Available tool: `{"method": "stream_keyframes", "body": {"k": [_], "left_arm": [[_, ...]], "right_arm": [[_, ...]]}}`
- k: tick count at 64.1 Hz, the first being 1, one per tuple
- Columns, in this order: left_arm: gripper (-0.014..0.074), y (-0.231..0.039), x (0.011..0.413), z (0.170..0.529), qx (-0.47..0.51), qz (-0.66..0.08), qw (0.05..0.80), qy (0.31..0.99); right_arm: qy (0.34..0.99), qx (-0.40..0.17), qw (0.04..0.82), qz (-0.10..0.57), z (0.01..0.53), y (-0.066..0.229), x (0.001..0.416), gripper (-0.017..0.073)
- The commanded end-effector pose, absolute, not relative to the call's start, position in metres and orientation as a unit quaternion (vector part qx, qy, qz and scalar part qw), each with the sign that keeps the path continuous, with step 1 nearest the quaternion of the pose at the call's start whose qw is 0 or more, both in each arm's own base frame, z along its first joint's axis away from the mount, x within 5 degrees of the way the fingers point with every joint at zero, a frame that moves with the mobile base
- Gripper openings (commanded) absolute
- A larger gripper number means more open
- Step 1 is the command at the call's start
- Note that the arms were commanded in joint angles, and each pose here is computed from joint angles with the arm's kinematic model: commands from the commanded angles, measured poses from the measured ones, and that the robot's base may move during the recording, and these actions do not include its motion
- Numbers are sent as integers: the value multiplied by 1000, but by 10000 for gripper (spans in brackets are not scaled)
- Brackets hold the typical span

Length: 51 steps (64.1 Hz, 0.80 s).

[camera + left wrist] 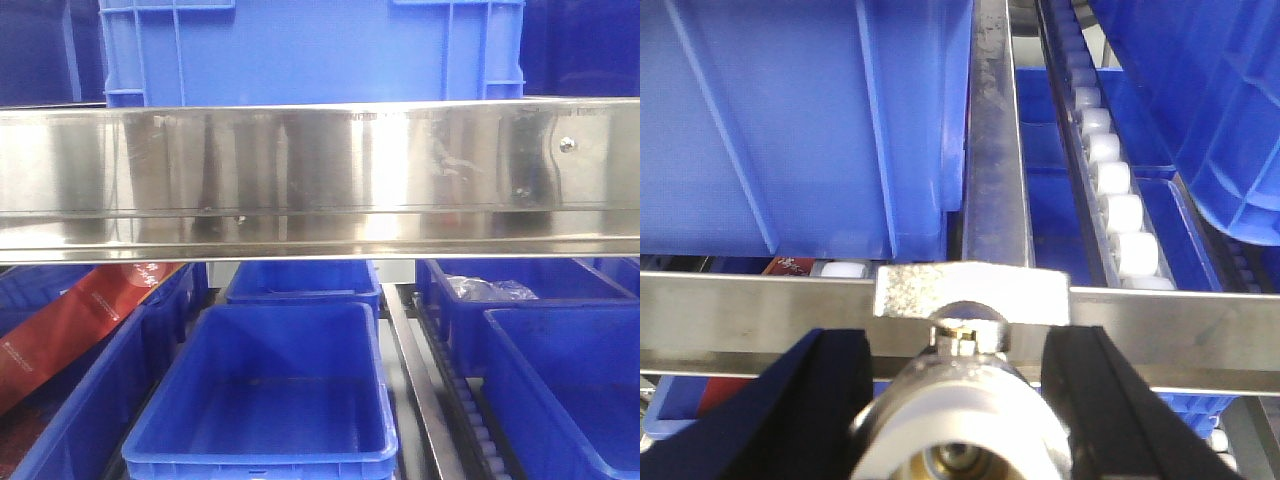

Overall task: Place valve from conveyor to right shelf box
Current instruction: 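Extend both arms over the shelf rail into a blue bin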

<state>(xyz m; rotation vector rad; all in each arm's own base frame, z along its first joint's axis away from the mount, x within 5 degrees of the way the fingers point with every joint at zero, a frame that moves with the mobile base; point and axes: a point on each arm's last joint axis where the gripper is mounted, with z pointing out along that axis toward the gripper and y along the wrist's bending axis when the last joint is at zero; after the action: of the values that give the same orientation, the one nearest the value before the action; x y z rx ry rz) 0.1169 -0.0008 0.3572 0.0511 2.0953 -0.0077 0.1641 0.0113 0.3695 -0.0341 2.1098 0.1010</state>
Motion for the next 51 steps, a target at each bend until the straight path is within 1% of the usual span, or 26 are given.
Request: {"method": "stream_keyframes", "body": {"k": [1,21,33,51], "left_arm": [[-111,-1,117,364,19,-6,525,851],[-111,-1,117,364,19,-6,526,850],[-111,-1,119,368,18,-4,545,838],[-111,-1,121,366,17,-4,540,842]], "right_arm": [[848,-15,529,39,379,11,164,-163],[848,-15,529,39,379,11,164,-163],[847,-15,530,39,379,11,164,-163],[848,-14,529,42,379,11,164,-163]]}}
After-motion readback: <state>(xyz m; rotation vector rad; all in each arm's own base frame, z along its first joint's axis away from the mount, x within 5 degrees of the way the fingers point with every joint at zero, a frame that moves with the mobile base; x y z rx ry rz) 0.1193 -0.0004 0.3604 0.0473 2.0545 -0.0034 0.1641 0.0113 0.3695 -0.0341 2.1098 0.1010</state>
